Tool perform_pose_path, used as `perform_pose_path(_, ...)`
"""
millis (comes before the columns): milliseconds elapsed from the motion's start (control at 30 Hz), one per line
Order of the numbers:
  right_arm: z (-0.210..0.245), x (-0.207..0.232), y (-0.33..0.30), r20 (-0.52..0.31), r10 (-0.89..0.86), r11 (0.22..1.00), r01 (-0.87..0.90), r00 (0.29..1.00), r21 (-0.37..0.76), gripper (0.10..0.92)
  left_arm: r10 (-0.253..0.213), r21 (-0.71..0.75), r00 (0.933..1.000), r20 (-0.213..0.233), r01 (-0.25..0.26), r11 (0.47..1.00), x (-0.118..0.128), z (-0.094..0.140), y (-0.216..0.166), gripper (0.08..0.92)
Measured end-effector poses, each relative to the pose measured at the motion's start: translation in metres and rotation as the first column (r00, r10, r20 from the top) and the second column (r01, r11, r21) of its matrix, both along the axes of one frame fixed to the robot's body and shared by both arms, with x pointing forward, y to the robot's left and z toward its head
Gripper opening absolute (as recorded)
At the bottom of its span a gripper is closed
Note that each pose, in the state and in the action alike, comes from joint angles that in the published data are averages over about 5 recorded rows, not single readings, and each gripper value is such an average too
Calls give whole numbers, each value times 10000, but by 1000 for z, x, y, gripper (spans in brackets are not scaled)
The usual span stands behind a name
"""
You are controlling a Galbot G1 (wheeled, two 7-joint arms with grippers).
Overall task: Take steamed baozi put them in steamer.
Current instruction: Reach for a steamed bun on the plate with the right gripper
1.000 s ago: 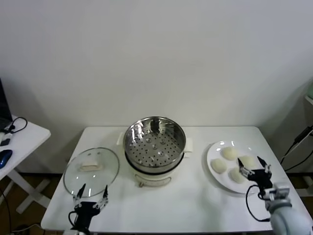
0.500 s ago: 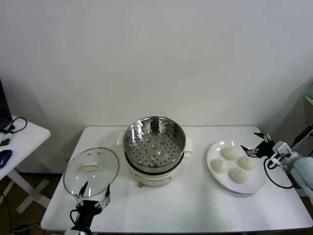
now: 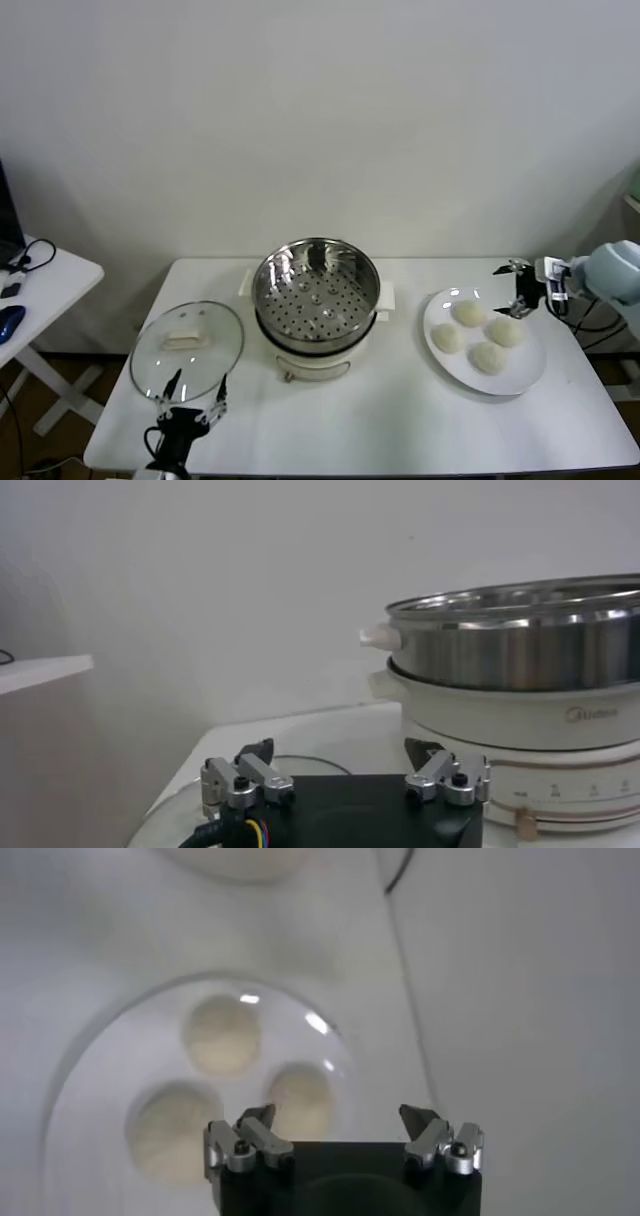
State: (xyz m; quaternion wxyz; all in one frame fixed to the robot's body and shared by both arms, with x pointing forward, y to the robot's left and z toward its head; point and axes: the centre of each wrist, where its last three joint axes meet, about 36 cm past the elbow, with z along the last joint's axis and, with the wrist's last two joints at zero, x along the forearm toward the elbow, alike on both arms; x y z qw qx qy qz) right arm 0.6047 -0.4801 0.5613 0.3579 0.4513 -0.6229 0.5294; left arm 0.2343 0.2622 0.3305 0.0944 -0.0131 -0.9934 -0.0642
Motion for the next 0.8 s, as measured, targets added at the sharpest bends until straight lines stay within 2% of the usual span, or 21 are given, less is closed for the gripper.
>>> perform_pose_path(300, -2, 51, 14, -1175, 683, 9928, -792, 9907, -903, 823, 156, 60, 9998, -80, -155, 9999, -1, -3, 4, 823)
perform_pose_path(800, -55, 94, 46, -2106, 886, 9807, -1222, 9736, -1523, 823, 291, 235, 9994, -196, -286, 9993, 2, -10, 12, 823)
